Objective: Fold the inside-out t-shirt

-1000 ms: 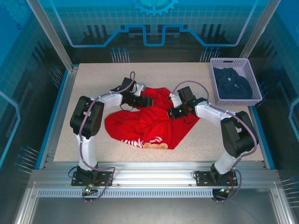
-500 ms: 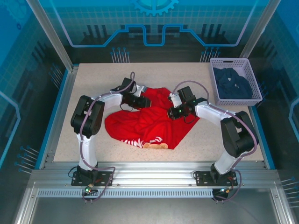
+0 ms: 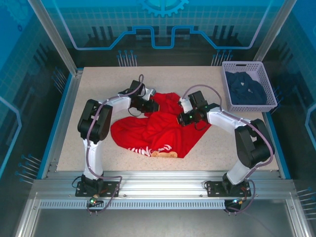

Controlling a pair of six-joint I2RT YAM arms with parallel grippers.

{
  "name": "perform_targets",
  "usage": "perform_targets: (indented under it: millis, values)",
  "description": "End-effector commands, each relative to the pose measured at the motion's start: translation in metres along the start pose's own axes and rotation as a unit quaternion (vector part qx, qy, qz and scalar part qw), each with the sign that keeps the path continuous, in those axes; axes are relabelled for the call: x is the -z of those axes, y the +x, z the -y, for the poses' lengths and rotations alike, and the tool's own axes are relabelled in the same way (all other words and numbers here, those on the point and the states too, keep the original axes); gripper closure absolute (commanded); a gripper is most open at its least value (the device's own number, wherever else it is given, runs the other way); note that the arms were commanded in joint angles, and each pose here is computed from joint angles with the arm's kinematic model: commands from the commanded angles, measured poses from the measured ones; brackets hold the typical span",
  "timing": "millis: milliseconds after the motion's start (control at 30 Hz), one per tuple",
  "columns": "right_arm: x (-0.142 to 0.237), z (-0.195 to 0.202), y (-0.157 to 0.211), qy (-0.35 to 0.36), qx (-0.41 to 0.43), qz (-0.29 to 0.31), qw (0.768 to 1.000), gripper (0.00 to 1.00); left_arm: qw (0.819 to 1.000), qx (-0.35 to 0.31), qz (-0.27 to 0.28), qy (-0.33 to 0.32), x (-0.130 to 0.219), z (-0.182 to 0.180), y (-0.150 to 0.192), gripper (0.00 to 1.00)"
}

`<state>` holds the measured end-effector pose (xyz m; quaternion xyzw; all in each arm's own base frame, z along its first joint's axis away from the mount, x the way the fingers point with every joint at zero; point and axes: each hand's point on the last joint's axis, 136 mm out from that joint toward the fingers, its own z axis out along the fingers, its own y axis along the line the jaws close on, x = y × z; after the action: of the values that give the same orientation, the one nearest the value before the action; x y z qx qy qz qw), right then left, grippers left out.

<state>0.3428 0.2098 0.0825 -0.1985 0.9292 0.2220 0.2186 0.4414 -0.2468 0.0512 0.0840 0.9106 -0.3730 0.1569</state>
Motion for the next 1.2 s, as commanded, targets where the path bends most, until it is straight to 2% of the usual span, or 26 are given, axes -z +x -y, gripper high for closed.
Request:
perform_targets:
  millis: [0,167,267,433,567,700,767,833,900,1000,1067,1167]
  values:
    - [0.012,-0.001,-0.010,0.002,0.009,0.018,1.000,1.00,1.000,-0.006,-0.008,0.000,0.001,-0.002,-0.001,0.78]
    - [0.012,0.000,-0.011,0.003,0.008,0.019,1.000,1.00,1.000,0.000,-0.021,-0.003,-0.003,-0.007,0.006,0.77]
    - [0.012,0.001,-0.011,0.004,0.007,0.020,1.000,1.00,1.000,-0.001,-0.021,0.001,-0.002,-0.005,0.006,0.81]
    - [0.014,0.001,-0.017,0.006,0.002,0.026,1.000,1.00,1.000,-0.018,0.007,0.007,0.015,0.010,-0.008,1.00]
    - [0.025,-0.021,-0.038,-0.021,0.000,0.051,0.998,1.00,0.996,-0.041,0.077,-0.001,0.066,0.034,-0.031,1.00]
    - [0.036,-0.056,-0.062,-0.037,0.028,0.083,0.995,1.00,0.982,-0.034,0.184,-0.033,0.140,0.049,-0.043,1.00]
    - [0.035,-0.073,-0.073,-0.050,0.037,0.095,0.993,0.95,0.971,-0.020,0.235,-0.043,0.176,0.056,-0.041,1.00]
    - [0.028,-0.086,-0.082,-0.063,0.048,0.091,0.993,0.83,0.960,-0.016,0.274,-0.058,0.205,0.064,-0.038,1.00]
    - [0.026,-0.084,-0.088,-0.045,0.054,0.072,0.995,0.70,0.948,-0.010,0.305,-0.086,0.233,0.068,-0.034,1.00]
    - [0.041,-0.045,-0.088,0.030,0.045,0.081,0.995,0.57,0.931,0.005,0.341,-0.133,0.273,0.065,-0.026,1.00]
    - [0.050,0.000,-0.076,0.082,0.005,0.073,0.994,0.46,0.920,0.018,0.359,-0.157,0.293,0.058,-0.020,1.00]
    - [0.051,0.064,-0.049,0.156,-0.054,0.034,0.986,0.42,0.911,0.037,0.375,-0.167,0.306,0.048,-0.014,1.00]
